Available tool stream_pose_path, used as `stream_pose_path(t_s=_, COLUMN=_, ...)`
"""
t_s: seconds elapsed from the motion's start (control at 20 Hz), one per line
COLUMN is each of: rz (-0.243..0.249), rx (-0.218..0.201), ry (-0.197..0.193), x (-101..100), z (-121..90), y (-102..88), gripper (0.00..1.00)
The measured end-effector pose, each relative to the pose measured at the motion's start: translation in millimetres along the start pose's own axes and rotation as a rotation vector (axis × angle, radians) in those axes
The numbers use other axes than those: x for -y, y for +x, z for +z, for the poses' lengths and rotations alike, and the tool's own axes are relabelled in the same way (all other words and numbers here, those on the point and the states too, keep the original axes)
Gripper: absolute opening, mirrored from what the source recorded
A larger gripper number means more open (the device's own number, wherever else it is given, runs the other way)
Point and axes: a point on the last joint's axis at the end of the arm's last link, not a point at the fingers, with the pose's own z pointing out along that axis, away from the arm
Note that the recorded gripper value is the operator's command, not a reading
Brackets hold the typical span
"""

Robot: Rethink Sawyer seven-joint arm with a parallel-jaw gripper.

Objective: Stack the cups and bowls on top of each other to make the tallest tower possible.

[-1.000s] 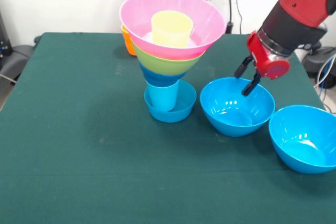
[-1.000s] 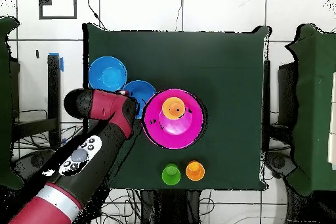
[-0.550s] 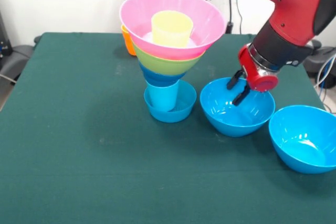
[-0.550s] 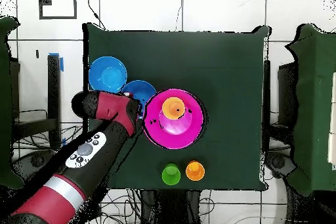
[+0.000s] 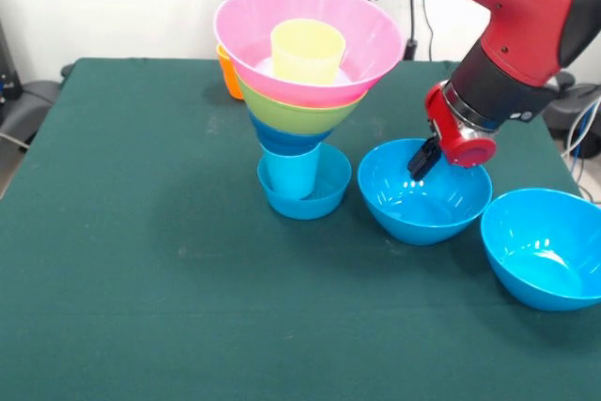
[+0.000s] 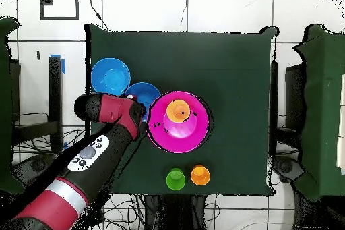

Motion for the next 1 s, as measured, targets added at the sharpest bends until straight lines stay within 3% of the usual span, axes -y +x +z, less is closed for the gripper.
stream_pose_path(t_s=0.25, rz=0.002, rx=-0.002, ry=-0.004, x=-1, z=-3, y=-0.6, gripper=0.00)
stream_pose_path(t_s=0.3, rz=0.003, rx=-0.003, ry=-0.008, x=-2, z=-5, y=-1.0, gripper=1.00)
stream_pose_path(t_s=1.0, rz=0.003, rx=-0.004, ry=-0.019, x=-4, z=-13, y=-0.9, gripper=1.00)
